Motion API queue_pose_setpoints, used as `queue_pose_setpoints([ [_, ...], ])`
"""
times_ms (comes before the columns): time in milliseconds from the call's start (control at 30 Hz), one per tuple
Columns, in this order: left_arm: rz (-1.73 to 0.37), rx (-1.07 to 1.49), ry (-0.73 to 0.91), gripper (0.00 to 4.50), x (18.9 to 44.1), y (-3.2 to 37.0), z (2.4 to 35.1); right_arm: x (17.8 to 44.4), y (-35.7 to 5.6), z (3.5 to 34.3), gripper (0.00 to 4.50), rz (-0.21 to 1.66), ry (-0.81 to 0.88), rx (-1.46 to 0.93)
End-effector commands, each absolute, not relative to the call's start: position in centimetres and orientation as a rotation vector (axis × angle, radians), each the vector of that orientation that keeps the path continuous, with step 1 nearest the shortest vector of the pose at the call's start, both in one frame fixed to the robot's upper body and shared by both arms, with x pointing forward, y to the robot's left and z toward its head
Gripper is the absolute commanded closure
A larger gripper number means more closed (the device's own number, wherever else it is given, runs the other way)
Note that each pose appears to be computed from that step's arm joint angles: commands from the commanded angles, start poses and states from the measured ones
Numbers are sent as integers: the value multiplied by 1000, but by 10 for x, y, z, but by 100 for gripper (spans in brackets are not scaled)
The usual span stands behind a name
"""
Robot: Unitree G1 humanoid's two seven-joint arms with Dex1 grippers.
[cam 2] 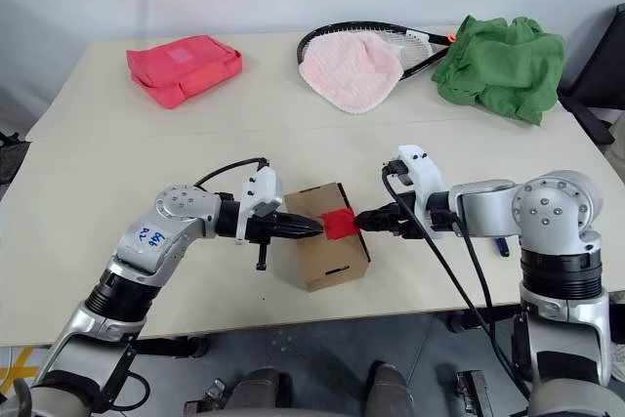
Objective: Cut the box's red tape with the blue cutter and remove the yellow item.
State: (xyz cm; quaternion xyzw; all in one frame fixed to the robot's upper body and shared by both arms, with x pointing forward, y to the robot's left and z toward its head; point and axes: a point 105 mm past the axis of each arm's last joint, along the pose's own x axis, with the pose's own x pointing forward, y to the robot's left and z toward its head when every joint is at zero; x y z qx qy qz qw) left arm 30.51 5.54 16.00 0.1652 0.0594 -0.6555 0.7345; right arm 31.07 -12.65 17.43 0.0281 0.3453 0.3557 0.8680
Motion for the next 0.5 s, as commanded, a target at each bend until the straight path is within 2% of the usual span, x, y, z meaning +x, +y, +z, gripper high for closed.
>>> queue_pose_setpoints([
  [33,-1455,391,100,450,302,52,165,308,-124,171,111,758,731,68],
  [333,-1461,393,105,450,302,51,165,311,-142,157,111,672,788,23],
  [500,-1462,393,108,450,303,50,165,311,-137,155,111,686,795,-6],
])
